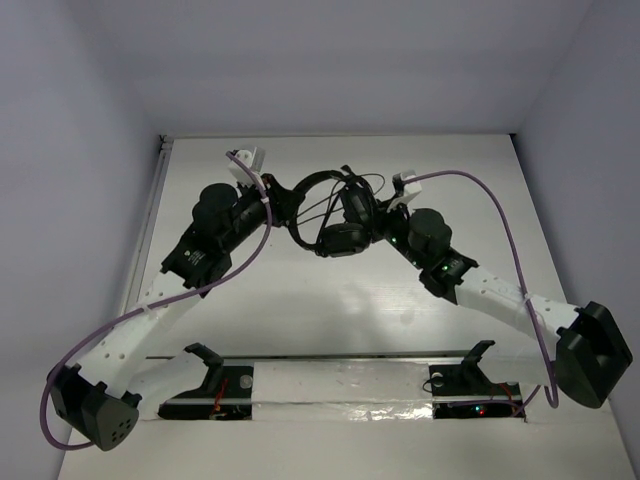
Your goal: Wrap the headphones
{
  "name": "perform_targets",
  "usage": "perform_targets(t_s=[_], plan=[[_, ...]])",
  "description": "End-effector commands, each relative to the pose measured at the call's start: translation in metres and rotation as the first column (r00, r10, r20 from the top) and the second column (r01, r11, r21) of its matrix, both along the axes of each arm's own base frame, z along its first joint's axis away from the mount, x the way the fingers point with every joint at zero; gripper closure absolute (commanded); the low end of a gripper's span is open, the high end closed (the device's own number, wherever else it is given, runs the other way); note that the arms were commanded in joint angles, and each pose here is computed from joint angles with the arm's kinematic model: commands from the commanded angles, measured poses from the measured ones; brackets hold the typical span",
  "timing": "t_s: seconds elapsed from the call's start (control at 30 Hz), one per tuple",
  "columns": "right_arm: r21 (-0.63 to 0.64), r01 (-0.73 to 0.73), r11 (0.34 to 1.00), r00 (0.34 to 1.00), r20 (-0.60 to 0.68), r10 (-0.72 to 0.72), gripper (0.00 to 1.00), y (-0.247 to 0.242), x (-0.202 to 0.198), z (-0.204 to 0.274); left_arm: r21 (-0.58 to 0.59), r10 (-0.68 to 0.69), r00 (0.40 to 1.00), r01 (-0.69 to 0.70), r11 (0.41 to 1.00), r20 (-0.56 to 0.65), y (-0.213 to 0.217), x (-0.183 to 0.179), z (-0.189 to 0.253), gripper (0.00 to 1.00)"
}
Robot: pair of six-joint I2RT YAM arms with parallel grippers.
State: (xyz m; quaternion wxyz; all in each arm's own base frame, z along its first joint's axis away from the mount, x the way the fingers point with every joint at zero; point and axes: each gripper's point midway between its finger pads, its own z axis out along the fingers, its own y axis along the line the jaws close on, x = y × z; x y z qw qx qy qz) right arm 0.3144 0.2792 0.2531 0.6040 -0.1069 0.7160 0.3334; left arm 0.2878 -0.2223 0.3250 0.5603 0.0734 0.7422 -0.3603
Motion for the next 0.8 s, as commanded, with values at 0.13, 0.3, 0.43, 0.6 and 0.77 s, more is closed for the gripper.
perform_targets(t_s=[0.13,0.3,0.43,0.6,0.77], plan=[[0.122,0.010,0.992,1.000,0.009,-0.011,0.42,-0.008,-0.010,0.018,-0.223,0.141,0.985,-0.116,0.968,0.099,0.016,0.009,0.063,1.00],[0.107,-0.028,0.994,0.998,-0.048,0.033,0.40,-0.003,-0.018,-0.010,-0.240,0.213,0.975,-0.191,0.952,0.067,0.024,0.020,0.064,1.00],[0.091,-0.022,0.996,0.996,-0.085,0.030,0.37,-0.006,-0.021,-0.024,-0.244,0.247,0.968,-0.228,0.942,0.046,0.026,0.029,0.063,1.00],[0.114,-0.038,0.993,0.992,-0.116,0.051,0.28,-0.008,-0.031,-0.034,-0.261,0.316,0.949,-0.300,0.918,0.019,0.032,0.041,0.063,1.00],[0.130,-0.135,0.982,0.983,-0.109,0.149,0.17,0.004,-0.044,-0.028,-0.261,0.303,0.953,-0.296,0.919,-0.014,0.022,0.052,0.048,1.00]])
